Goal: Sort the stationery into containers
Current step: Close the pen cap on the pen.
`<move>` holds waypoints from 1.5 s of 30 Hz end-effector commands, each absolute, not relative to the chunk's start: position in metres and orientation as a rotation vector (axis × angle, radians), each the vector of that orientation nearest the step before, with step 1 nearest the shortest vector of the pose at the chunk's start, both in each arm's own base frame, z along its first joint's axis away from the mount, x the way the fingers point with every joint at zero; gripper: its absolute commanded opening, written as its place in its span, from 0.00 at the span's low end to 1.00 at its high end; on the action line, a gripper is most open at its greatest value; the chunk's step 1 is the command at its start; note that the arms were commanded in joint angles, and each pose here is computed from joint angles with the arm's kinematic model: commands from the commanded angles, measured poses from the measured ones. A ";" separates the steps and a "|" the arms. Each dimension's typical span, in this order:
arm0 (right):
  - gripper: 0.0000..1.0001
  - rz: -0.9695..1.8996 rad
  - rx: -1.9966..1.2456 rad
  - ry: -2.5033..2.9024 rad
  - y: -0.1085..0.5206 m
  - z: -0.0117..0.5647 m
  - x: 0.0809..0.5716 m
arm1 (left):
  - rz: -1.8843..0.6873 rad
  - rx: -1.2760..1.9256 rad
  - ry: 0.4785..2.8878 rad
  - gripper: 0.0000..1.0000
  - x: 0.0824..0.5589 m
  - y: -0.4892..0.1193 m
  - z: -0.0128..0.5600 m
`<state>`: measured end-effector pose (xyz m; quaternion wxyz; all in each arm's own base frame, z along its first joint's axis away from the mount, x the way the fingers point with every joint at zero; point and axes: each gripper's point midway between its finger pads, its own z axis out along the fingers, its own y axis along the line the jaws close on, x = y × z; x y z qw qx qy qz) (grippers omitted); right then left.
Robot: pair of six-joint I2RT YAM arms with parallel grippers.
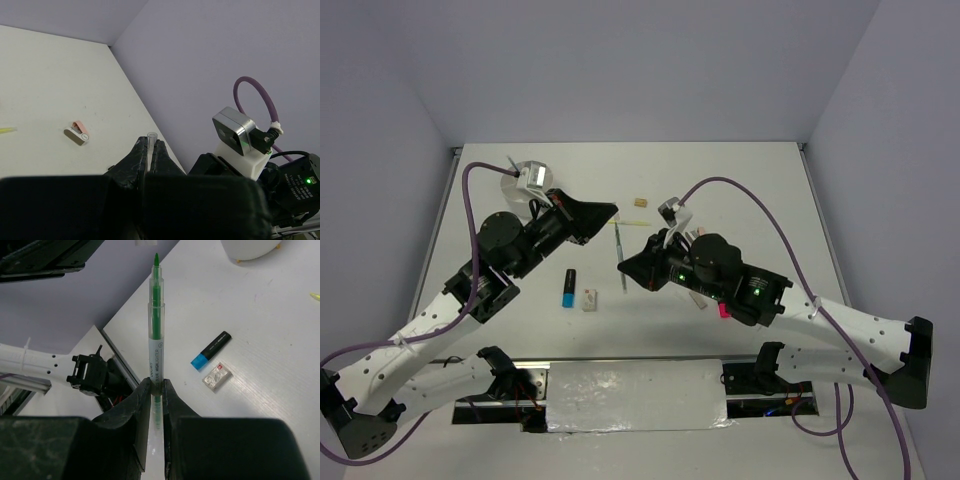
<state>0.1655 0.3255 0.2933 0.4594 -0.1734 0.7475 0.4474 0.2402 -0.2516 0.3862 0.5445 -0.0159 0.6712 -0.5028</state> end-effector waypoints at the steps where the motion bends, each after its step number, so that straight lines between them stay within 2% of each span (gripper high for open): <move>1: 0.00 1.113 -0.414 1.765 0.327 0.324 0.168 | -1.226 -0.042 1.517 0.03 0.237 -0.247 0.405; 45: 0.00 1.069 -0.410 1.750 0.325 0.339 0.175 | -1.222 0.035 1.566 0.04 0.233 -0.257 0.387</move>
